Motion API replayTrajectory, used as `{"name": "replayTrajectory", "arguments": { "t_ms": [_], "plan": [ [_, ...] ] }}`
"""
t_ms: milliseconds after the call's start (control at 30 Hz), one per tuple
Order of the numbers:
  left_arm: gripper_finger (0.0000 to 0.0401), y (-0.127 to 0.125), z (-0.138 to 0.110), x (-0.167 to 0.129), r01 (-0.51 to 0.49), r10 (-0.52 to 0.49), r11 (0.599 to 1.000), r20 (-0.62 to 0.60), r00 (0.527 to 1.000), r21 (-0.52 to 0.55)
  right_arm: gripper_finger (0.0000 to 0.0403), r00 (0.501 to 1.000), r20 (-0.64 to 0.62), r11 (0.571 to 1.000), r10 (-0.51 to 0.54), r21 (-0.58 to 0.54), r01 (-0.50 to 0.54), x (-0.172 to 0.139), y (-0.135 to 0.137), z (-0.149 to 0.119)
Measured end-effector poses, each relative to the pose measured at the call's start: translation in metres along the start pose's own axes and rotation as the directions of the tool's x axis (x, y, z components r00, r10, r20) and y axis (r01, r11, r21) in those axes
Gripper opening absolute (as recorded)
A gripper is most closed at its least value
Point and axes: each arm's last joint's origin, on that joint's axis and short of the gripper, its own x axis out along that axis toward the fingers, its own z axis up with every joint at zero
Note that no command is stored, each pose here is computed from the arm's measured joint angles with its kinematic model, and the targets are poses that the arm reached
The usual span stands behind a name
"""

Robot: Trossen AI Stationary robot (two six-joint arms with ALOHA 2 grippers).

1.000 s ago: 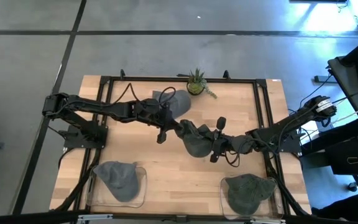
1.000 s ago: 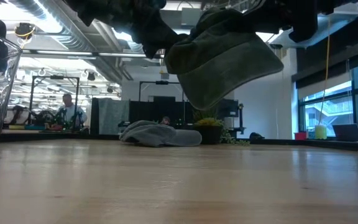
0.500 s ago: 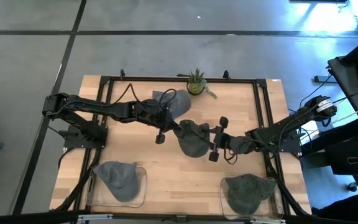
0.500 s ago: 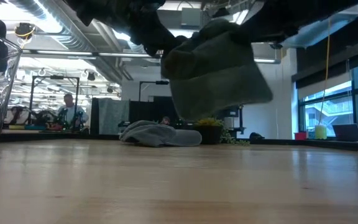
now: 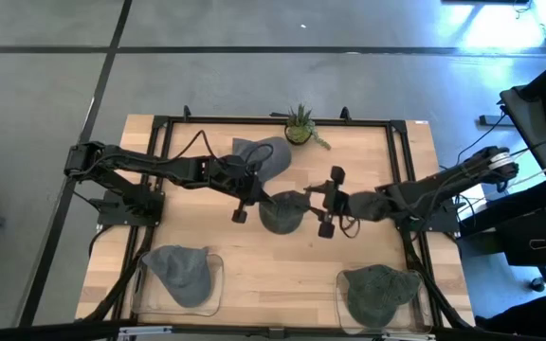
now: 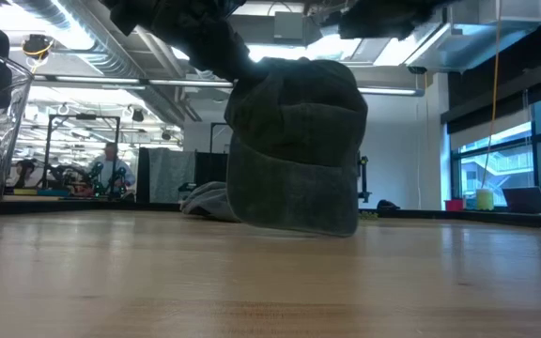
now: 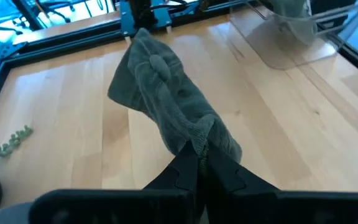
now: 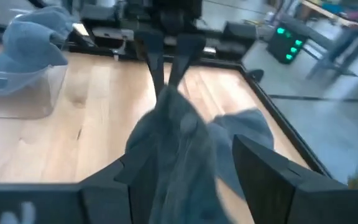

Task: Pick & Place hat
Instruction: Put the black cap into the right transparent bin

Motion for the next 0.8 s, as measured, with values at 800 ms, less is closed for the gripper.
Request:
{"name": "replayTrajectory", "arguments": {
  "t_ms": [800],
  "plan": [
    [0.0006,-0.002,0.0,0.0,0.005,-0.005,0.999,-0.003,1.0,0.041,0.0135,0.933,-0.257,0.957,0.252,-0.078,-0.28,0.078,-0.021,0.03]
  ]
}}
